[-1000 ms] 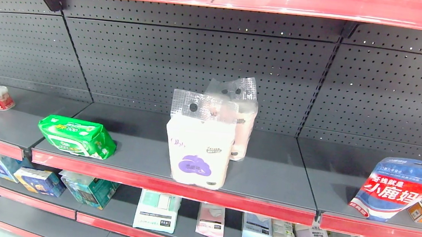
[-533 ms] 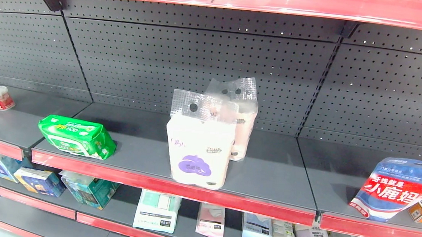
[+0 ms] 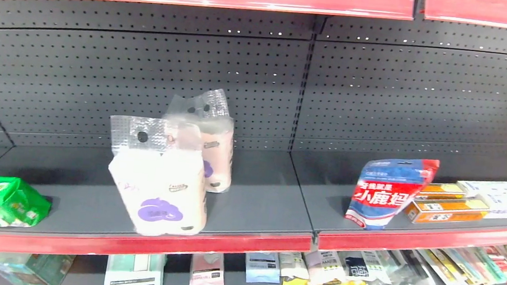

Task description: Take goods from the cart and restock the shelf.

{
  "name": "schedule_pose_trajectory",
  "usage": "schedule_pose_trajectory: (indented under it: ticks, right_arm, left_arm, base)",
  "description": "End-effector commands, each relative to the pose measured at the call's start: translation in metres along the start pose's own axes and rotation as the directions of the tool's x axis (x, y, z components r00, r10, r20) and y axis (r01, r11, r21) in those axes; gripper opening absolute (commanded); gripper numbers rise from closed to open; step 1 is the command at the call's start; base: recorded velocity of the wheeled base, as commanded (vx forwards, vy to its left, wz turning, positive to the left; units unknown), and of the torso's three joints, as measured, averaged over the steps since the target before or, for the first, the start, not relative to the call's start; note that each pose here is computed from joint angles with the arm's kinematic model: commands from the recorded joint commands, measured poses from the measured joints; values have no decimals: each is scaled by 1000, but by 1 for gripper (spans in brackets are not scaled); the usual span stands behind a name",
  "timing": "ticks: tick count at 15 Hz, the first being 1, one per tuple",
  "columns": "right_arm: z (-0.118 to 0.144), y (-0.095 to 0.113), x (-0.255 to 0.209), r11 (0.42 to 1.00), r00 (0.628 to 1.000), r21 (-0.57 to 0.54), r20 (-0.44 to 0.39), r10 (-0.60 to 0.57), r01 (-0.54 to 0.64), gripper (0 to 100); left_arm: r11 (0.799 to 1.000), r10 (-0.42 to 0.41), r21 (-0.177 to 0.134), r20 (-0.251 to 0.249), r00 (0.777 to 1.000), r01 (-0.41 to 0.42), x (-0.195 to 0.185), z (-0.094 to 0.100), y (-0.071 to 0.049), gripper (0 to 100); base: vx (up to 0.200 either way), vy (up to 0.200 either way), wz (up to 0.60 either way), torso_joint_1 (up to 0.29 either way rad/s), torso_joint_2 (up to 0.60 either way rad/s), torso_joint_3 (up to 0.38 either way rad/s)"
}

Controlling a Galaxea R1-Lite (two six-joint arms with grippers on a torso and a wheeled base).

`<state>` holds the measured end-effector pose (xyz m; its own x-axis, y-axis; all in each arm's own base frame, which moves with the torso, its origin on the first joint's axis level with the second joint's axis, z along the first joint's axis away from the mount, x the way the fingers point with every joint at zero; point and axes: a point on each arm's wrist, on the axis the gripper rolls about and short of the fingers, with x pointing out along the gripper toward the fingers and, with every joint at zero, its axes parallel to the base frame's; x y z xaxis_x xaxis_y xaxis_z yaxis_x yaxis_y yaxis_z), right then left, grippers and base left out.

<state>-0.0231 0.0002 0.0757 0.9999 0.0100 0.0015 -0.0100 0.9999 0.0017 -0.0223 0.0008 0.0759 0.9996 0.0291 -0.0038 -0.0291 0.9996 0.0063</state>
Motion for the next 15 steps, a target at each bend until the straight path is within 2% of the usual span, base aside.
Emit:
schedule_pose_trajectory:
  ticks: [1,2,7,8,9,10,11,12,13,14,15]
  right_arm:
    - [0,0,0,1000,1000,0,-1,1,-1,100]
    - [0,0,0,1000,1000,-2,-1,1,-1,100]
    - [0,0,0,1000,1000,-2,-1,1,-1,100]
    - [0,0,0,1000,1000,-2,-1,1,-1,100]
    - [0,0,0,1000,1000,-2,-1,1,-1,100]
    - [0,0,0,1000,1000,-2,-1,1,-1,100]
    - [0,0,0,1000,1000,-2,-1,1,-1,100]
    - [0,0,0,1000,1000,-2,-1,1,-1,100]
    - [0,0,0,1000,1000,-2,-1,1,-1,100]
    - [0,0,0,1000,1000,-2,-1,1,-1,100]
    - [0,0,0,1000,1000,-2,-1,1,-1,100]
  left_arm:
    - [1000,-2,0,1,1000,2,0,0,0,100]
    - [1000,2,0,1,1000,-2,0,0,0,100]
    - [1000,-12,0,-2,1000,12,0,1,0,100]
    - [1000,-23,1,19,1000,23,-1,8,0,100]
    - [1000,-7,-29,28,1000,8,1,57,1,100]
    - [989,32,-141,-12,999,-33,24,110,1,100]
    - [977,109,-184,-29,994,-112,50,150,2,100]
    - [949,273,-138,-87,958,-283,77,165,7,100]
    - [904,410,-69,-144,901,-423,95,166,14,100]
    - [867,479,-47,-192,857,-495,106,162,23,100]
    - [848,507,-38,-229,831,-529,113,158,28,100]
  base:
    - [0,0,-600,2,-2,-2]
    - [0,0,-600,-2,-2,7]
    - [0,0,0,0,0,0]
    - [0,0,0,0,0,0]
    - [0,0,0,0,0,0]
    - [0,0,0,0,0,0]
    - [0,0,0,0,0,0]
    - [0,0,0,0,0,0]
    - [0,0,0,0,0,0]
    - [0,0,0,0,0,0]
    - [0,0,0,0,0,0]
